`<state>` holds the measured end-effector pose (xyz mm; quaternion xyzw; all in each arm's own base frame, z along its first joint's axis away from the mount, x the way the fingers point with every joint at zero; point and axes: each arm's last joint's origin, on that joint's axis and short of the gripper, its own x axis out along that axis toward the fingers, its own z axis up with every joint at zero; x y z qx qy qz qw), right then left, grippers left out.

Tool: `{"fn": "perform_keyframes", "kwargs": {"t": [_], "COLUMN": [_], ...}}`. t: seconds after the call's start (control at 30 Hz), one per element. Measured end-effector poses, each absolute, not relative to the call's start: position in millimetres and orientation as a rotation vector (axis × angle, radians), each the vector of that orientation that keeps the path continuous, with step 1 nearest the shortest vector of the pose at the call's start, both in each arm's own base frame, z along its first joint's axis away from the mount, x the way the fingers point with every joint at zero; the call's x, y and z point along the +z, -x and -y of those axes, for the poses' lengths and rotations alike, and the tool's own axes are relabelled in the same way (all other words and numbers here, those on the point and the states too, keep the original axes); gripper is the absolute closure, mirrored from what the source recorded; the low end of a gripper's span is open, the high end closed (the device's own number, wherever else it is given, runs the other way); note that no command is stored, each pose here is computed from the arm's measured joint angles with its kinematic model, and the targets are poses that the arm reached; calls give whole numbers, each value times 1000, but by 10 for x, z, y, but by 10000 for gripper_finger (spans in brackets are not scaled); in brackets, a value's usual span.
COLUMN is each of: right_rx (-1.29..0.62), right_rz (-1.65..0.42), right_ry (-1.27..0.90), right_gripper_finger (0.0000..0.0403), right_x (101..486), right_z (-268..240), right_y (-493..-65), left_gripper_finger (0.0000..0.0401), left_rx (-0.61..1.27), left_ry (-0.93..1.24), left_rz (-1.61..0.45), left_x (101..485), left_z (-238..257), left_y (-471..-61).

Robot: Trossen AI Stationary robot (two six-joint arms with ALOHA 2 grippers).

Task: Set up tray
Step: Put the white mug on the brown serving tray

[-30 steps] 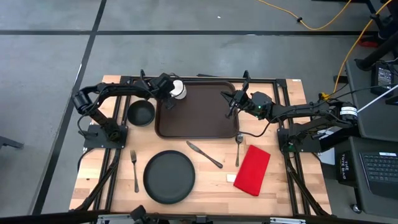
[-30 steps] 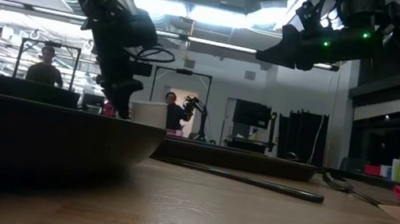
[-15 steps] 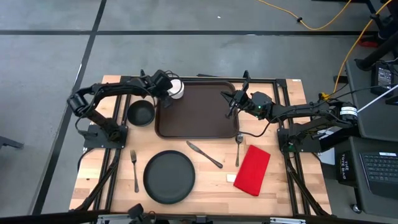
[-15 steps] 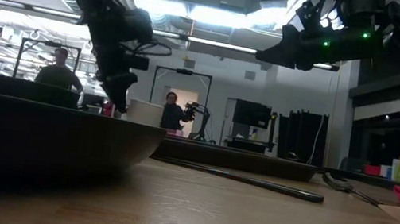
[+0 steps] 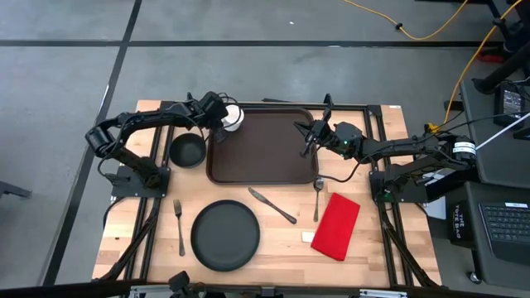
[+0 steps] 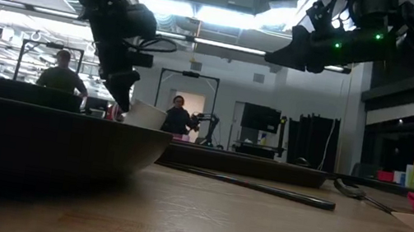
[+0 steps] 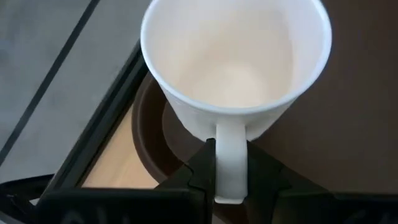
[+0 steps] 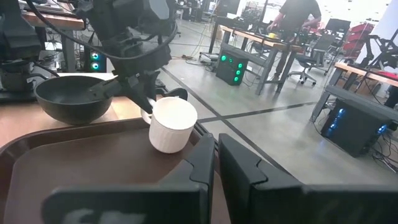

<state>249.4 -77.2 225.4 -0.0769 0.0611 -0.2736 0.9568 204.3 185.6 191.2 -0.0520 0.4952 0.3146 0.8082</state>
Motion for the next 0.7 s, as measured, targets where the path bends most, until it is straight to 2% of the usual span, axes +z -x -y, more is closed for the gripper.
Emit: {"fn": "perform_keyframes", "kwargs": {"t": [0.3, 0.7], "right_rx": [-555, -555], "right_rz": [-124, -124], "right_ry": [156, 156], "right_gripper_finger": [374, 374], "right_x": [2253, 2253], "right_z": [772, 771], "right_y": [-2494, -2494], "left_gripper_finger": [351, 351], "left_rx": [728, 672], "left_ry": [92, 163], "left_rz": [-1078, -1074], "left_x": [1914, 1837], "left_z": [-1912, -1998], "left_y": [-1989, -1940]}}
